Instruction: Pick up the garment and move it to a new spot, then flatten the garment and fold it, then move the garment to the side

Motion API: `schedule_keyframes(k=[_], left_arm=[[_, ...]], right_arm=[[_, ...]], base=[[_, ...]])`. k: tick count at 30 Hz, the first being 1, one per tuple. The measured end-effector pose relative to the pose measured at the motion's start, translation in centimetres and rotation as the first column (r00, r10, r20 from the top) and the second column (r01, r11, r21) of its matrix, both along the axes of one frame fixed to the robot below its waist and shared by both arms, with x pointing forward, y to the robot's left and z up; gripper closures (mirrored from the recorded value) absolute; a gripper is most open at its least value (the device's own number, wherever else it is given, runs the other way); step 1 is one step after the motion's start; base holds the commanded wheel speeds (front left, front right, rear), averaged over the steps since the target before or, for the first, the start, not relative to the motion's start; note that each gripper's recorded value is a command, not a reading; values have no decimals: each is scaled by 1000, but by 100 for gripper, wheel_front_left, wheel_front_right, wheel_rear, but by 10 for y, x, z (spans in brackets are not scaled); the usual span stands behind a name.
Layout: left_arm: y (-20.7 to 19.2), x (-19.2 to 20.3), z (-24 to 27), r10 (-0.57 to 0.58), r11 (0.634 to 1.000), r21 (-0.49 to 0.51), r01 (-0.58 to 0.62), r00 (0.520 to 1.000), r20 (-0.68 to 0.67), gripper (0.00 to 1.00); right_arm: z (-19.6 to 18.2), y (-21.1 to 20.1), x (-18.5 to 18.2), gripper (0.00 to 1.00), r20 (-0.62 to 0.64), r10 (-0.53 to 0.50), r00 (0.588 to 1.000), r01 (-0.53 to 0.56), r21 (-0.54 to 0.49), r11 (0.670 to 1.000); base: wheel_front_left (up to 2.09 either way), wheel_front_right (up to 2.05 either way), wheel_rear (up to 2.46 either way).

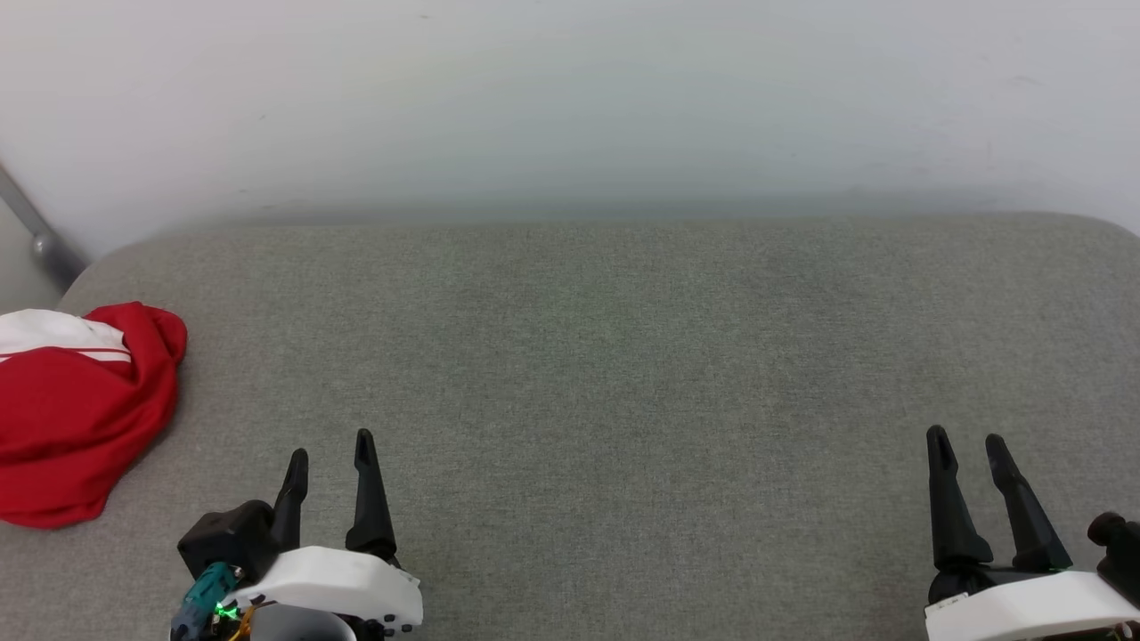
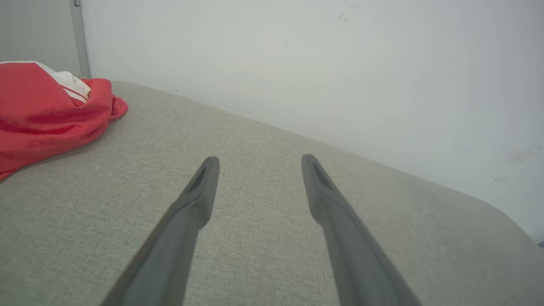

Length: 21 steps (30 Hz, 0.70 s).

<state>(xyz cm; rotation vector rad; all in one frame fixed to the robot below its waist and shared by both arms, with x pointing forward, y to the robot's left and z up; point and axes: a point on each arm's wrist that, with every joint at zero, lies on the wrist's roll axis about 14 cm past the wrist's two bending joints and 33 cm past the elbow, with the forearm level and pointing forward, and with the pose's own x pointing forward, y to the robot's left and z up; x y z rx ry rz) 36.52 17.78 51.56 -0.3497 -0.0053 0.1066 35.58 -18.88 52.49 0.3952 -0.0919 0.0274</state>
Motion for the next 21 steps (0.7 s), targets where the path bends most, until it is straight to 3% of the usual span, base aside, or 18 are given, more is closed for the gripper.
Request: schedule_keyframes(k=[21], left_arm=[[-14,-6,13,-37,981,193,22,997,73,0]], right_arm=[[10,7,-7,0,53,15,998,-5,-182,983]], base=[[0,0,0]])
